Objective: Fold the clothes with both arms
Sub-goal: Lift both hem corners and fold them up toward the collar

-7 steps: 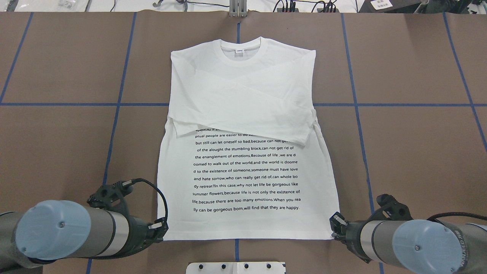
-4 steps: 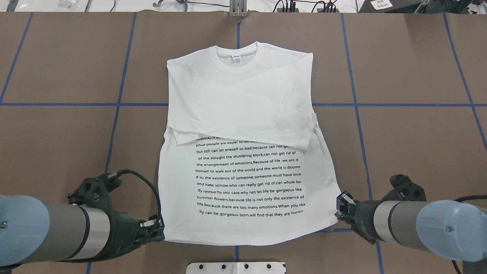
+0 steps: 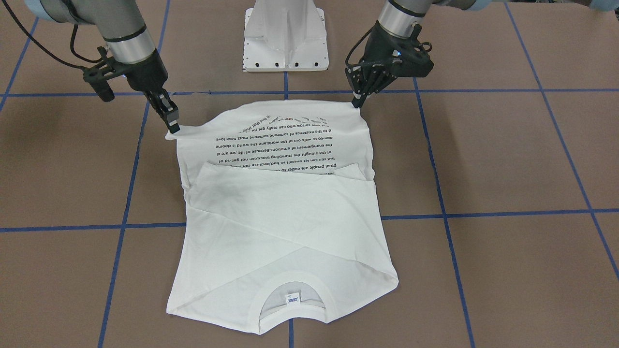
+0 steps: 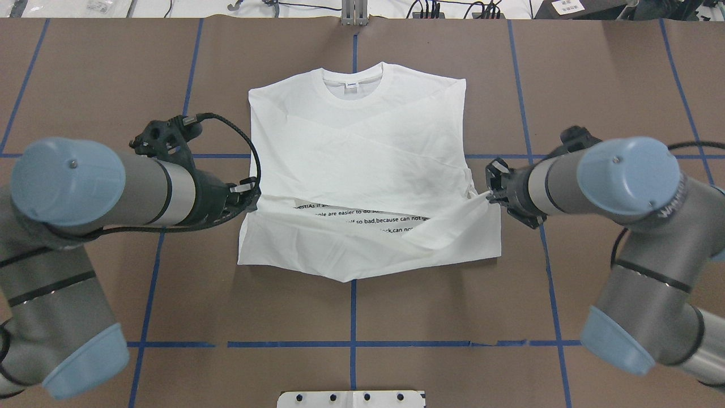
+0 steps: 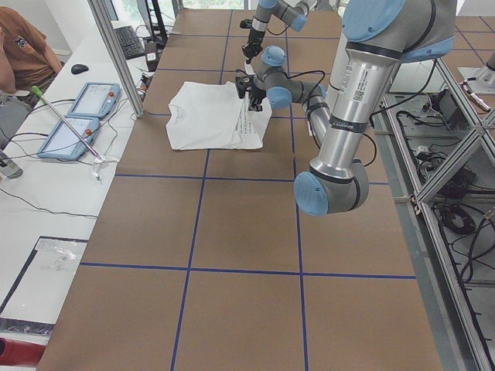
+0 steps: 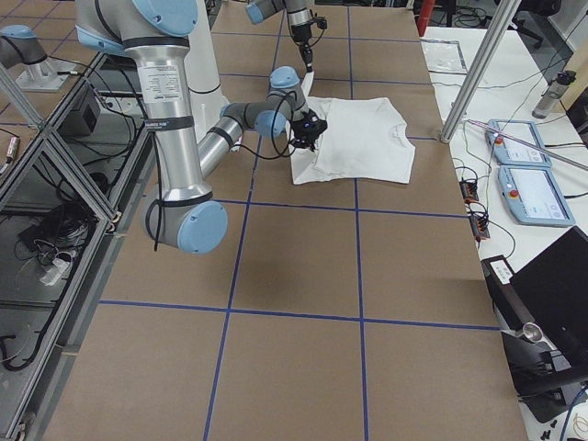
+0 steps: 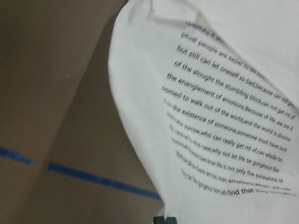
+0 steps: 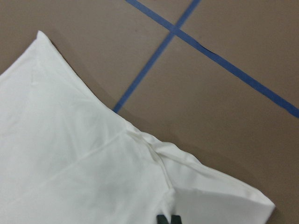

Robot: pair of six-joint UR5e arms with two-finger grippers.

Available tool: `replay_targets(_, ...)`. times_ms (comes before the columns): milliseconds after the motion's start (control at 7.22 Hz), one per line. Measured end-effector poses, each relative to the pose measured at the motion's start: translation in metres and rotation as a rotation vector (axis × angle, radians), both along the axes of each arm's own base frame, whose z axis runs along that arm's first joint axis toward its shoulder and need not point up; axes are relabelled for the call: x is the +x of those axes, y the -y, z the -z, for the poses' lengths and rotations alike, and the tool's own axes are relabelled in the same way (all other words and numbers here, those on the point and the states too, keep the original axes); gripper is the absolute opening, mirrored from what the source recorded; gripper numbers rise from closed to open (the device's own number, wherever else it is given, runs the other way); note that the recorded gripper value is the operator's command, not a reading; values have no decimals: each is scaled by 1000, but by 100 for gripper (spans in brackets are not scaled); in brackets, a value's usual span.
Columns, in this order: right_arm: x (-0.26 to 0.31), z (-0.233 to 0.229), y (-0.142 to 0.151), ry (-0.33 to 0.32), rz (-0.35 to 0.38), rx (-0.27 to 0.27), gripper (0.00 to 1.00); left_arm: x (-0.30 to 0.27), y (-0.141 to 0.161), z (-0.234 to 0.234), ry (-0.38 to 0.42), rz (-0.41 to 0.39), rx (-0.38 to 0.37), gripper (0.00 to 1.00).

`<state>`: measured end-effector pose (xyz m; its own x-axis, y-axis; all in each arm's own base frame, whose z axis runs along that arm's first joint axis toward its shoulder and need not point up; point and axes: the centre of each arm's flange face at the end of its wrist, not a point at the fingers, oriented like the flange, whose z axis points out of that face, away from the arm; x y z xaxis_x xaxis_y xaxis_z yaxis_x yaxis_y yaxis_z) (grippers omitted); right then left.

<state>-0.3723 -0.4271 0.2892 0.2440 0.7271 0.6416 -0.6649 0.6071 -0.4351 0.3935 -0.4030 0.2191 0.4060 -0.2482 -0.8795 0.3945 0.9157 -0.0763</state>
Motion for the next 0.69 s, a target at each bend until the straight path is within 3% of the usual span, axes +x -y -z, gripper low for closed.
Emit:
replay_targets(277, -17, -4, 94, -114, -6, 11, 0, 15, 83, -32, 41, 62, 51, 0)
replay_targets(692, -64, -11, 203, -156, -39, -1, 0, 38, 175, -79, 28, 137, 80, 0)
